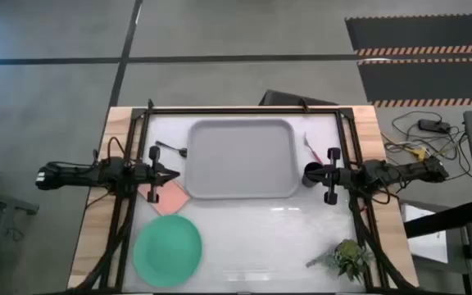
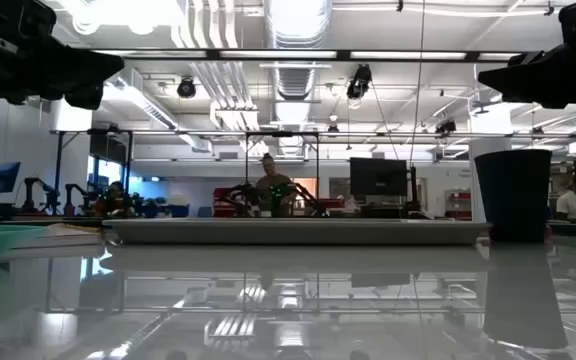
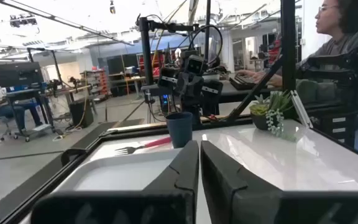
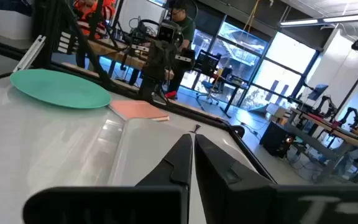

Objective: Pick and place plate/cup/fork/spoon on tray

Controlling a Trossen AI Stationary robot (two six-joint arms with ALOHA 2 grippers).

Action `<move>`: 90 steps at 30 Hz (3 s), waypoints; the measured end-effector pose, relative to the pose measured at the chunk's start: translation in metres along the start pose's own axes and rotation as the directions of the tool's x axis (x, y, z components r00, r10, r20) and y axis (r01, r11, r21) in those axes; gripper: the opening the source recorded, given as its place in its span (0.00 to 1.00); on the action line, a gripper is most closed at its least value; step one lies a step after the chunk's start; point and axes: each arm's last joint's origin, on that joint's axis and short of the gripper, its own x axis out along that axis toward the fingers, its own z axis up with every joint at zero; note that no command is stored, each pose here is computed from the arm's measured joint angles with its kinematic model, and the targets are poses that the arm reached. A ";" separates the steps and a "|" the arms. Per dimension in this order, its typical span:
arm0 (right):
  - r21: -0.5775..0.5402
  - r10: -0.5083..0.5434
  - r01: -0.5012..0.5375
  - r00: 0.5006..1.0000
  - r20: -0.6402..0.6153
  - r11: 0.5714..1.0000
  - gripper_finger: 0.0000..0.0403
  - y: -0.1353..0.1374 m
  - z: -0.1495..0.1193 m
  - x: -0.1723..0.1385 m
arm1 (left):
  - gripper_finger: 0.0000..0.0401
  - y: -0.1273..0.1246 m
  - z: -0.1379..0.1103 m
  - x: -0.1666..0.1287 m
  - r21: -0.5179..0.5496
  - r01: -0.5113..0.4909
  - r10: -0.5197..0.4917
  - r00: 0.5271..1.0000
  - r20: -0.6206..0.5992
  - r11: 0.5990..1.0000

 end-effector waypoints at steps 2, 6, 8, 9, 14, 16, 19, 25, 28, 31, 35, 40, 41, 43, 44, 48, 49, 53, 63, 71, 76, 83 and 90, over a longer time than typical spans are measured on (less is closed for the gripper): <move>0.000 0.000 0.000 1.000 0.000 1.000 0.02 0.000 0.000 0.000 | 0.00 0.000 0.000 0.000 0.000 0.000 0.000 1.000 0.000 1.000; 0.000 0.000 0.000 1.000 0.000 1.000 0.02 0.000 0.000 0.000 | 0.00 0.000 0.000 0.000 0.000 0.000 0.000 1.000 0.000 1.000; 0.000 0.000 0.000 1.000 0.000 1.000 0.02 0.000 0.000 0.000 | 0.00 0.000 0.000 0.000 0.000 0.000 0.000 1.000 0.000 1.000; 0.000 0.000 0.000 1.000 0.000 1.000 0.02 0.000 0.000 0.000 | 0.00 0.000 0.000 0.000 0.000 0.000 0.000 1.000 0.000 1.000; 0.000 0.000 0.000 1.000 0.000 1.000 0.02 0.000 0.000 0.000 | 0.00 0.000 0.000 0.000 0.000 0.000 0.000 1.000 0.000 1.000; 0.000 0.000 0.000 1.000 0.000 1.000 0.02 0.000 0.000 0.000 | 0.00 0.000 0.000 0.000 0.000 0.001 -0.001 1.000 0.000 1.000; 0.000 0.000 0.000 1.000 0.000 1.000 0.02 0.000 0.000 0.000 | 0.00 0.000 0.000 0.000 0.000 0.000 0.000 1.000 0.000 1.000; 0.000 0.000 0.000 1.000 0.000 1.000 0.02 0.000 0.000 0.000 | 0.00 0.000 0.000 0.000 0.000 0.000 0.000 1.000 0.000 1.000; 0.000 0.000 0.000 1.000 0.000 1.000 0.02 0.000 0.000 0.000 | 0.00 0.000 0.000 0.000 0.000 0.001 -0.001 1.000 0.000 1.000; 0.000 0.000 0.000 1.000 0.000 1.000 0.02 0.000 0.000 0.000 | 0.00 0.000 0.000 0.000 0.000 0.001 -0.001 1.000 0.000 1.000; 0.000 0.000 0.000 1.000 0.000 1.000 0.02 0.000 0.000 0.000 | 0.00 0.000 0.000 0.000 0.000 0.001 -0.001 1.000 0.000 1.000; 0.000 0.000 0.000 1.000 0.000 1.000 0.02 0.000 0.000 0.000 | 0.00 0.000 0.000 0.000 0.000 0.001 -0.001 1.000 0.000 1.000; 0.000 0.000 0.000 1.000 0.000 1.000 0.02 0.000 0.000 0.000 | 0.00 0.000 0.000 0.000 0.000 0.001 -0.001 1.000 0.000 1.000; 0.000 0.000 0.000 1.000 0.000 1.000 0.02 0.000 0.000 0.000 | 0.00 0.000 0.000 0.000 0.000 0.001 -0.001 1.000 0.000 1.000; 0.000 0.000 0.000 1.000 0.000 1.000 0.02 0.000 0.000 0.000 | 0.00 0.000 0.000 0.000 0.000 0.001 -0.001 1.000 0.000 1.000; 0.000 0.000 0.000 1.000 0.000 1.000 0.02 0.000 0.000 0.000 | 0.00 0.000 0.000 0.000 0.000 0.001 -0.001 1.000 0.000 1.000; 0.000 0.000 0.000 1.000 0.000 1.000 0.02 0.000 0.000 0.000 | 0.00 0.000 0.000 0.000 0.000 0.001 -0.001 1.000 0.000 1.000; 0.000 0.000 0.000 1.000 0.000 1.000 0.02 0.000 0.000 0.000 | 0.00 0.000 0.000 0.000 0.000 0.001 -0.001 1.000 0.000 1.000; -0.039 -0.095 0.095 0.995 -0.014 0.995 0.02 -0.003 0.001 0.000 | 0.00 0.000 0.000 0.000 0.000 0.000 0.000 1.000 0.000 1.000; -0.036 -0.122 0.122 0.992 0.020 0.992 0.02 -0.005 0.005 0.000 | 0.00 0.001 0.007 0.000 -0.018 -0.009 0.010 0.998 0.068 1.000; 0.499 0.019 -0.108 0.984 0.179 0.860 0.02 -0.004 0.015 -0.001 | 0.00 0.004 0.027 -0.004 -0.315 0.056 0.038 0.958 0.285 0.947; 0.740 -0.061 -0.195 0.951 0.304 0.644 0.02 -0.010 0.028 -0.005 | 0.00 0.006 0.044 -0.011 -0.459 0.171 0.065 0.888 0.454 0.872; 0.740 -0.078 -0.178 0.952 0.297 0.648 0.02 -0.011 0.028 -0.004 | 0.00 0.006 0.043 -0.008 -0.483 0.173 0.065 0.897 0.437 0.858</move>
